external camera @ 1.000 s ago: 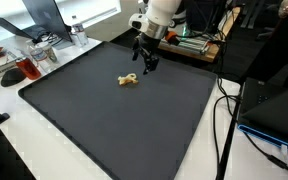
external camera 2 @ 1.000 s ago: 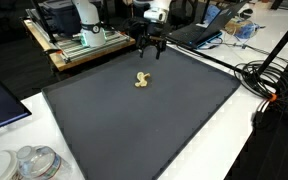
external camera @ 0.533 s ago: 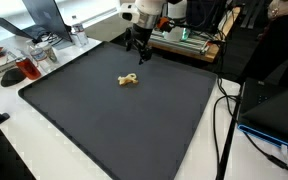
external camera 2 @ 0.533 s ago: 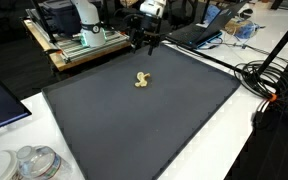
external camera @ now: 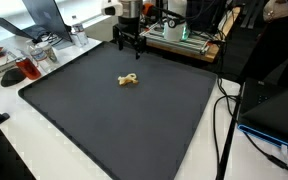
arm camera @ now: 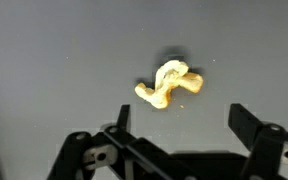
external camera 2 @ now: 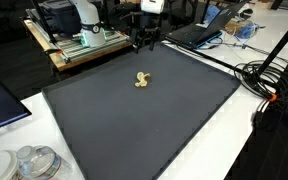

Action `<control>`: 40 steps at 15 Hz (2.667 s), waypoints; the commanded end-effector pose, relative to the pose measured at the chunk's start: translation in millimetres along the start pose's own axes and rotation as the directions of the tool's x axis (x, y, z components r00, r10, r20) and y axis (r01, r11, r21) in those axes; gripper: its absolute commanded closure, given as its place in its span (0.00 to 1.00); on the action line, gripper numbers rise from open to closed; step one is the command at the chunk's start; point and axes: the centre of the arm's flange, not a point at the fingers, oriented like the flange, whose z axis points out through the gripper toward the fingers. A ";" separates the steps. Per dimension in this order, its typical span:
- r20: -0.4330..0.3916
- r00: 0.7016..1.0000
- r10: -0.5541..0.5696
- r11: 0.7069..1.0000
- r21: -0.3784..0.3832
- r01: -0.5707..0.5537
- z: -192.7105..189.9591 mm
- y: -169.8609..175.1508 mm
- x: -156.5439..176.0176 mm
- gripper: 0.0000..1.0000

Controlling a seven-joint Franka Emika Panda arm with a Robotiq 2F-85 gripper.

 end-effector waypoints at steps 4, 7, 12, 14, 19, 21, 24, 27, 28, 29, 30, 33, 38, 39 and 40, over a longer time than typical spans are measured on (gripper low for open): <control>0.031 0.985 -0.172 0.963 0.216 0.161 7.2 60.0 32.1 0.00; 0.014 0.973 -0.230 0.930 0.299 0.215 21.1 78.8 37.2 0.00; -0.053 0.957 -0.286 0.884 0.372 0.285 56.5 108.2 39.3 0.00; -0.082 0.949 -0.305 0.856 0.412 0.311 75.5 120.4 35.3 0.00; -0.173 0.931 -0.321 0.784 0.503 0.363 117.9 150.3 23.4 0.00; -0.217 0.922 -0.320 0.761 0.521 0.386 131.4 158.8 19.1 0.00; -0.296 0.906 -0.303 0.728 0.542 0.420 147.9 168.7 9.5 0.00; -0.378 0.882 -0.281 0.709 0.538 0.456 157.1 171.7 -6.9 0.00; -0.398 0.876 -0.273 0.710 0.531 0.463 160.1 171.4 -14.3 0.00; -0.417 0.869 -0.267 0.709 0.526 0.470 162.9 170.5 -20.2 0.00; -0.435 0.862 -0.262 0.711 0.517 0.477 165.8 168.5 -28.2 0.00; -0.487 0.839 -0.244 0.720 0.488 0.493 172.9 164.4 -52.6 0.00; -0.530 0.798 -0.289 0.753 0.389 0.531 171.0 148.2 -85.4 0.00; -0.540 0.786 -0.300 0.757 0.367 0.541 168.2 142.7 -90.6 0.00; -0.547 0.775 -0.315 0.760 0.344 0.552 165.1 136.7 -95.0 0.00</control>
